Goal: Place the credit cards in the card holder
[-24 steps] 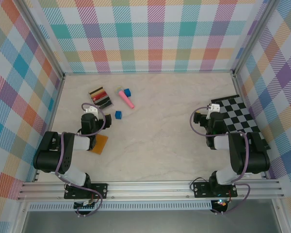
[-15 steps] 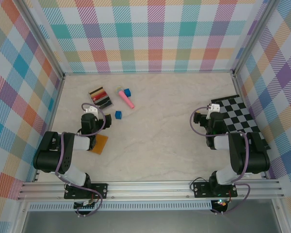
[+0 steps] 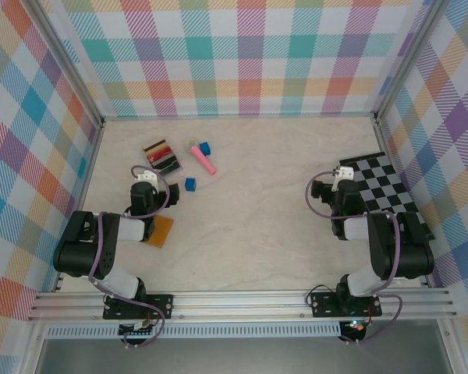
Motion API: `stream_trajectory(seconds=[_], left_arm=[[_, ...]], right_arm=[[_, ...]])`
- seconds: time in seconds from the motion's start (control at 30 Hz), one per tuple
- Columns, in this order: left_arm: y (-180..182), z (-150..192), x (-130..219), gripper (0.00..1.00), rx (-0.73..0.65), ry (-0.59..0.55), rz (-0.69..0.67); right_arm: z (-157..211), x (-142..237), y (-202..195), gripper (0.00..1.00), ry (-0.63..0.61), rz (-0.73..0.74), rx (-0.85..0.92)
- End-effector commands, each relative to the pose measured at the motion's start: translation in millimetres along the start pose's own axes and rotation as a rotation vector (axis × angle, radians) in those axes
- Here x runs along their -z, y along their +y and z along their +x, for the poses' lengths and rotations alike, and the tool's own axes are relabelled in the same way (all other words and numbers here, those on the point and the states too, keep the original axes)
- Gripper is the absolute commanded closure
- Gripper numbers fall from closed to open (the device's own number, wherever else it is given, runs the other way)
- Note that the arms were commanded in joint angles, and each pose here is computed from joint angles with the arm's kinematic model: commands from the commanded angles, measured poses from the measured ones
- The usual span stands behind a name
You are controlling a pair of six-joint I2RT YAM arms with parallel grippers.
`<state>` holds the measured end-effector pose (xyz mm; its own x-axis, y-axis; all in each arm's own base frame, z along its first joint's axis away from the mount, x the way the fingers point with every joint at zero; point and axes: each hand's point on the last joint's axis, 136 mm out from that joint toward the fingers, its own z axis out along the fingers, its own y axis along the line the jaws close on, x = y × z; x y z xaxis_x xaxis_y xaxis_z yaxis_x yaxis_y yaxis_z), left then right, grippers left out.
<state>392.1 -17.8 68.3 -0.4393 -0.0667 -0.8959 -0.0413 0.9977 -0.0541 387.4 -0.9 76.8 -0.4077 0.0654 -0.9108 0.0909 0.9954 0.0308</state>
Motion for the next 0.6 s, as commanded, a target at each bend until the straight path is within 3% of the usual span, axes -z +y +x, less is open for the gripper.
stream_trajectory(seconds=[0.0,0.1,0.17,0.3,0.37,0.43,0.5,0.57], left_arm=[[-1,-17,7,0.00,-0.013,-0.061,0.025],[15,-37,27,0.00,0.047,-0.084,-0.063],[25,-49,43,0.00,0.119,-0.081,-0.116],[23,-69,78,0.00,0.270,-0.042,-0.104],[26,-70,97,0.00,0.401,0.007,-0.130],[27,-62,112,0.00,0.531,0.063,-0.149],[8,-56,119,0.00,0.537,0.126,-0.050],[6,-38,127,0.00,0.593,0.220,-0.068]], right_arm=[[-19,1,15,0.00,-0.040,-0.082,0.018],[-29,12,19,0.00,-0.024,-0.098,0.029],[-39,25,17,0.00,0.080,-0.081,-0.006],[-76,57,19,0.00,0.177,-0.077,-0.173],[-80,75,24,0.00,0.276,-0.077,-0.341],[-79,88,49,0.00,0.374,-0.204,-0.404],[-75,98,73,0.00,0.445,-0.333,-0.473],[-71,108,93,0.00,0.495,-0.442,-0.567]])
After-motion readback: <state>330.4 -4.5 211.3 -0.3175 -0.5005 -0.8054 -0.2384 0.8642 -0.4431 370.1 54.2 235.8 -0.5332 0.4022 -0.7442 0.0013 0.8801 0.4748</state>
